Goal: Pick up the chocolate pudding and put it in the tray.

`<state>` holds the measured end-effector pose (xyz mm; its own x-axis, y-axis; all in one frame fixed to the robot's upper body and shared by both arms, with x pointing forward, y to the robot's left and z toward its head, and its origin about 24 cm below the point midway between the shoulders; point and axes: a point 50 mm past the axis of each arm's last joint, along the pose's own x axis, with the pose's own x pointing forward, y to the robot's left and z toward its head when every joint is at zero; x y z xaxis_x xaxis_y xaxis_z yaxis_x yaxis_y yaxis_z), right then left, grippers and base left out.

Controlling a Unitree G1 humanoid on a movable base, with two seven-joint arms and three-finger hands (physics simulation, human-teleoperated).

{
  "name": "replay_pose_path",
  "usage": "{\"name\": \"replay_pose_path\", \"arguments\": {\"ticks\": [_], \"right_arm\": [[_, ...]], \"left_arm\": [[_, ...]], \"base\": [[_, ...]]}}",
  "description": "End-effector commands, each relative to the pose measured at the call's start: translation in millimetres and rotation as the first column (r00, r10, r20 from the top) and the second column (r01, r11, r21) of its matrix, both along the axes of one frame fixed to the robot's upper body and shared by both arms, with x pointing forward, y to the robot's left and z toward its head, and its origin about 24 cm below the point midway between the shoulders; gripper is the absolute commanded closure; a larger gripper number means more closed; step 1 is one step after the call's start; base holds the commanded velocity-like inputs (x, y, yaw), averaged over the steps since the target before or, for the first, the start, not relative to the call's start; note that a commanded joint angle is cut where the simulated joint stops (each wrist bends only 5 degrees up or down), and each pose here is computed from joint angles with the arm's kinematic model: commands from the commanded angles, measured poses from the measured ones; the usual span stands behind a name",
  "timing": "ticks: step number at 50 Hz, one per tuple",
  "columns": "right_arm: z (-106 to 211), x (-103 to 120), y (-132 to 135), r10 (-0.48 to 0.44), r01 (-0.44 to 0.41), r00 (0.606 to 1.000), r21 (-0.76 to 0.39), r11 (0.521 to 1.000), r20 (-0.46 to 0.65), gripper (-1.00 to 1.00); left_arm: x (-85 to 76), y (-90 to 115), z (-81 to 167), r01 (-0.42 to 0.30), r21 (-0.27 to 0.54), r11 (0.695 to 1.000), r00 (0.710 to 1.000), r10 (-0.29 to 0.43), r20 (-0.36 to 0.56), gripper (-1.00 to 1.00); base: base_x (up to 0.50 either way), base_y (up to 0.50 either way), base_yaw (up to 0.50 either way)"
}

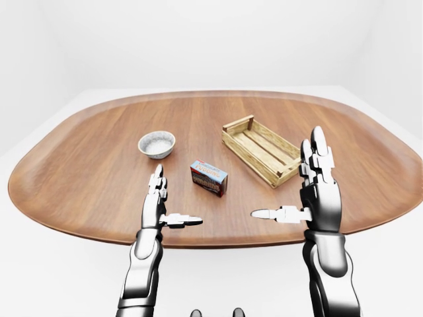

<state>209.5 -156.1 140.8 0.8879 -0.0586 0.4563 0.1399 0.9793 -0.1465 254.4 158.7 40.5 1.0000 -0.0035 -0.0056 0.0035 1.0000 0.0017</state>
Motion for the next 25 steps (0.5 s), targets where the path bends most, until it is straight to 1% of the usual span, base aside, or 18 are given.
{"name": "replay_pose_path", "arguments": {"ticks": [1, 25], "right_arm": [[-0.4, 0.5, 0.5, 0.002, -0.002, 1.0, 0.002, 1.0, -0.006, -1.0], [-2.5, 1.5, 0.0, 0.004, -0.003, 1.0, 0.004, 1.0, -0.01, -1.0]], "left_arm": [[0.2, 0.2, -1.0, 0.0, 0.0, 1.0, 1.0, 0.0, 0.001, -1.0], [-0.2, 0.2, 0.2, 0.001, 0.0, 1.0, 1.0, -0.001, 0.002, -1.0]], "base": [[0.24, 0.0, 0.0], [0.21, 0.0, 0.0]]}}
